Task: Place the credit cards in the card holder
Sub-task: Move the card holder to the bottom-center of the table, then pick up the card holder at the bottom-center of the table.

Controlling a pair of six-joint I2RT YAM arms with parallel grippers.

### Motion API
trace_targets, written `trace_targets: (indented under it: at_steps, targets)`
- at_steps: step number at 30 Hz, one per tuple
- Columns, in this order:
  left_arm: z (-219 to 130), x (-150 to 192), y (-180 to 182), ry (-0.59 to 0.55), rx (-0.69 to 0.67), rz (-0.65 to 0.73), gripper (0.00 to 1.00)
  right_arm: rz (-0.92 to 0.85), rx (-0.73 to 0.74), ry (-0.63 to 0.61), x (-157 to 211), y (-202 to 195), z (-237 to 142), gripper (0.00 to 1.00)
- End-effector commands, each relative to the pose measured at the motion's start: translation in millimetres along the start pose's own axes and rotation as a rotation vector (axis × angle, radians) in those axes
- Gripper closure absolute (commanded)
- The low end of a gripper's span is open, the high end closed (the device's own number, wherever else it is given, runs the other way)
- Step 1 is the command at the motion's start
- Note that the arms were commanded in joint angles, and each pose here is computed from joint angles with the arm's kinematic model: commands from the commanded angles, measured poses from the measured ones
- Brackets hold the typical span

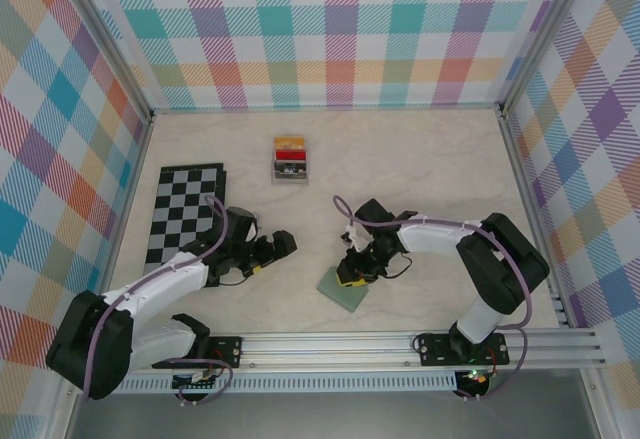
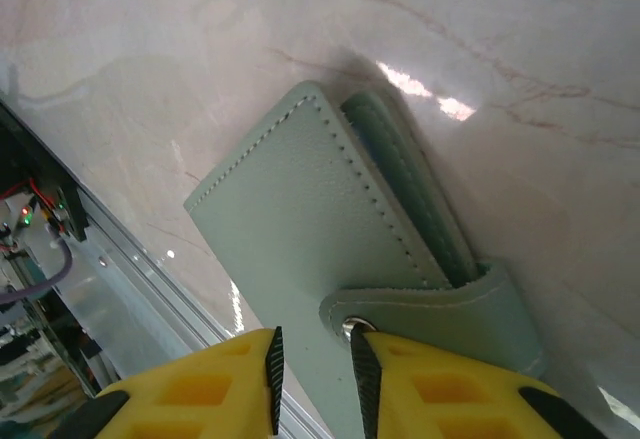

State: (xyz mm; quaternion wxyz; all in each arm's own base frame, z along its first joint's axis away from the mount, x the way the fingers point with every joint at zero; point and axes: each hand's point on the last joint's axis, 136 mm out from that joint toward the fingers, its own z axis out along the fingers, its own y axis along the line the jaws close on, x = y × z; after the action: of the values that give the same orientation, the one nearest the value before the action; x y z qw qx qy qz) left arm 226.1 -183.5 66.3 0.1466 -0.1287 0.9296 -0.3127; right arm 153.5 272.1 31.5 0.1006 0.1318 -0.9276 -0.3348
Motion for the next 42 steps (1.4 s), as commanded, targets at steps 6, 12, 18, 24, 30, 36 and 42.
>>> trace_targets:
  at_steps: [6,12,18,24,30,36,42]
  targets:
    - [14.3,-0.1,-32.2,0.041,0.044,0.058,0.06,0.383,0.261,-0.265,-31.8,-66.3,5.9,0.76]
    - [31.5,3.7,-49.3,0.084,0.052,0.047,0.15,0.556,0.271,-0.419,-44.3,-72.2,-13.3,0.77]
    - [46.8,11.5,-71.6,0.119,0.095,0.033,0.25,0.507,0.082,-0.56,-59.7,-36.7,-49.8,0.71]
    - [62.8,21.3,-85.4,0.154,0.134,-0.008,0.3,0.349,0.246,-0.451,-55.1,-36.6,-61.2,0.74]
    - [81.0,29.4,-96.7,0.202,0.146,-0.048,0.41,0.286,0.267,-0.379,-55.0,-35.8,-53.2,0.78]
    - [91.7,34.9,-92.2,0.212,0.143,-0.106,0.45,0.292,0.318,-0.354,-43.3,-48.0,-52.8,0.79]
    - [95.8,41.8,-100.2,0.228,0.162,-0.088,0.52,0.295,0.333,-0.314,-29.8,-58.6,-45.0,0.8]
